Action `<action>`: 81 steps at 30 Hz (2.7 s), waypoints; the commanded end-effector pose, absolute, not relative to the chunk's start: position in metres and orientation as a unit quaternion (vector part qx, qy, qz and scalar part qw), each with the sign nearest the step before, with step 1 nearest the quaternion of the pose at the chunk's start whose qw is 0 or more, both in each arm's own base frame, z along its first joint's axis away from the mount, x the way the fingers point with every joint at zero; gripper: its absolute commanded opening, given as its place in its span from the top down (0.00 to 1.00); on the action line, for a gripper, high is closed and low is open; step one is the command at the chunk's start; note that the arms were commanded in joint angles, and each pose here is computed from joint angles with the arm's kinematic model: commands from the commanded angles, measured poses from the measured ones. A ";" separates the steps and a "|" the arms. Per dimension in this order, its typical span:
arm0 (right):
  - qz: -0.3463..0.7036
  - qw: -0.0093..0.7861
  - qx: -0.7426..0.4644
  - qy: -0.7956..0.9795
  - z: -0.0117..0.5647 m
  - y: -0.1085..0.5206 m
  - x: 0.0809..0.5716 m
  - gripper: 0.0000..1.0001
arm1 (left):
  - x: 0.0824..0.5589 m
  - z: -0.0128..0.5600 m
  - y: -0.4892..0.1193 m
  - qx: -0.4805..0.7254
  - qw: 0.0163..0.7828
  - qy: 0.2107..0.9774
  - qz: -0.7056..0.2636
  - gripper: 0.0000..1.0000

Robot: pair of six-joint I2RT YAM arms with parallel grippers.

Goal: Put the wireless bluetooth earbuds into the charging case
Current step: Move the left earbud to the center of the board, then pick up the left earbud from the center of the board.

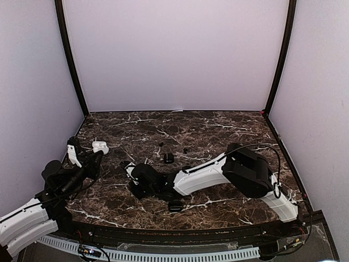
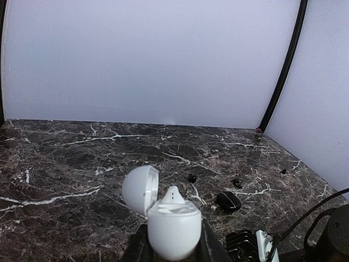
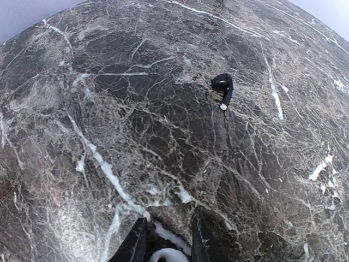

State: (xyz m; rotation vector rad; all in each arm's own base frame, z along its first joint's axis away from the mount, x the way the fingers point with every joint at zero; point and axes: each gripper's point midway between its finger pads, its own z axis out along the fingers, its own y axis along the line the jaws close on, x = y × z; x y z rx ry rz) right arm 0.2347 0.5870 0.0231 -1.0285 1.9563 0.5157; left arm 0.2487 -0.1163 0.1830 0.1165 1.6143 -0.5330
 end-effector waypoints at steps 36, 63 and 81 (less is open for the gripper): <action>0.076 0.364 -0.347 0.861 0.021 0.299 0.256 0.34 | 0.234 0.175 -0.226 0.272 0.583 0.677 -0.359 0.81; 0.180 0.329 -0.239 0.896 0.038 0.275 0.239 0.56 | 0.225 0.162 -0.274 0.351 0.572 0.633 -0.385 0.82; 0.227 0.234 -0.054 0.944 0.054 0.279 0.232 0.83 | 0.218 0.164 -0.270 0.351 0.592 0.620 -0.377 0.82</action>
